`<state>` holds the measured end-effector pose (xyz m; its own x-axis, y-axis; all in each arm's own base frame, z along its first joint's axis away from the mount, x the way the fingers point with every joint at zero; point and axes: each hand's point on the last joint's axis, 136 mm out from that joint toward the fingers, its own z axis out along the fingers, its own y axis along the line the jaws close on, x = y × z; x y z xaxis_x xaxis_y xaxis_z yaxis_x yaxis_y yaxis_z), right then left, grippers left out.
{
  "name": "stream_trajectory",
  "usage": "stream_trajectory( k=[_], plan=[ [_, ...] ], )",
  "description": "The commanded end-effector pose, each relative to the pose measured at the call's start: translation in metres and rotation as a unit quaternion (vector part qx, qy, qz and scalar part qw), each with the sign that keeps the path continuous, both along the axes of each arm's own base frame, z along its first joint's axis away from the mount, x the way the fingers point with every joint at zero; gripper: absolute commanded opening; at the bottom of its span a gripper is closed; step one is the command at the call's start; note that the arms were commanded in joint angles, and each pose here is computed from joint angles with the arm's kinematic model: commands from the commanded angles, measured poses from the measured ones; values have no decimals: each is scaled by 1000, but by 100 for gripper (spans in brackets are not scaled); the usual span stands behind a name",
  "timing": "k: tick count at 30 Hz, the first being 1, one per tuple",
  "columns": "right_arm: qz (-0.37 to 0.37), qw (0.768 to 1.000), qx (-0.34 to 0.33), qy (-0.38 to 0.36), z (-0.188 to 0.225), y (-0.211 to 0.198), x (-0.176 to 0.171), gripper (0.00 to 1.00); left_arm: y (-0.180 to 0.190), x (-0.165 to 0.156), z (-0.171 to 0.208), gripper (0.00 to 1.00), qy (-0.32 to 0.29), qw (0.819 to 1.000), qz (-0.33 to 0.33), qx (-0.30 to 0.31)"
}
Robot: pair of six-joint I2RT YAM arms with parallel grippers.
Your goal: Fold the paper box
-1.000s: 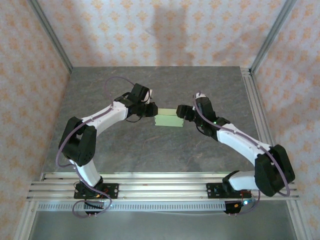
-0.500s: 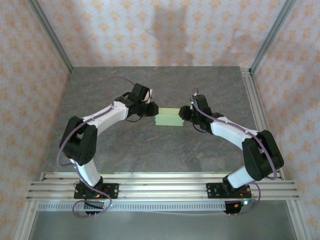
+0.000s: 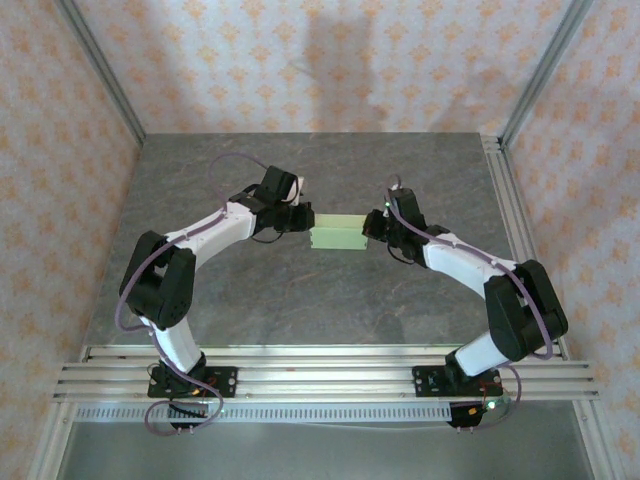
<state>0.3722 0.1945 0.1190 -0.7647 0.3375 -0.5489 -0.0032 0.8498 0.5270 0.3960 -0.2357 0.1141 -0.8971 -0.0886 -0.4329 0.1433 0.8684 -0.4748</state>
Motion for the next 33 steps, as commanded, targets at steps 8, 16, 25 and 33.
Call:
stream_trajectory(
  k=[8, 16, 25, 33],
  plan=[
    [13, 1000, -2, -24, 19, 4, -3, 52, 6, -18, -18, 47, 39, 999, -5, 28],
    [47, 994, -79, -60, 38, -4, 7, 81, -2, 17, 51, 86, -67, 997, -21, 27],
    [24, 993, -92, -77, 56, -50, 8, 88, -33, 8, 68, 97, -200, 920, -313, 123],
    [-9, 995, -77, -66, 49, -72, -13, 88, -56, -9, 44, 90, -206, 829, -500, 141]
  ],
)
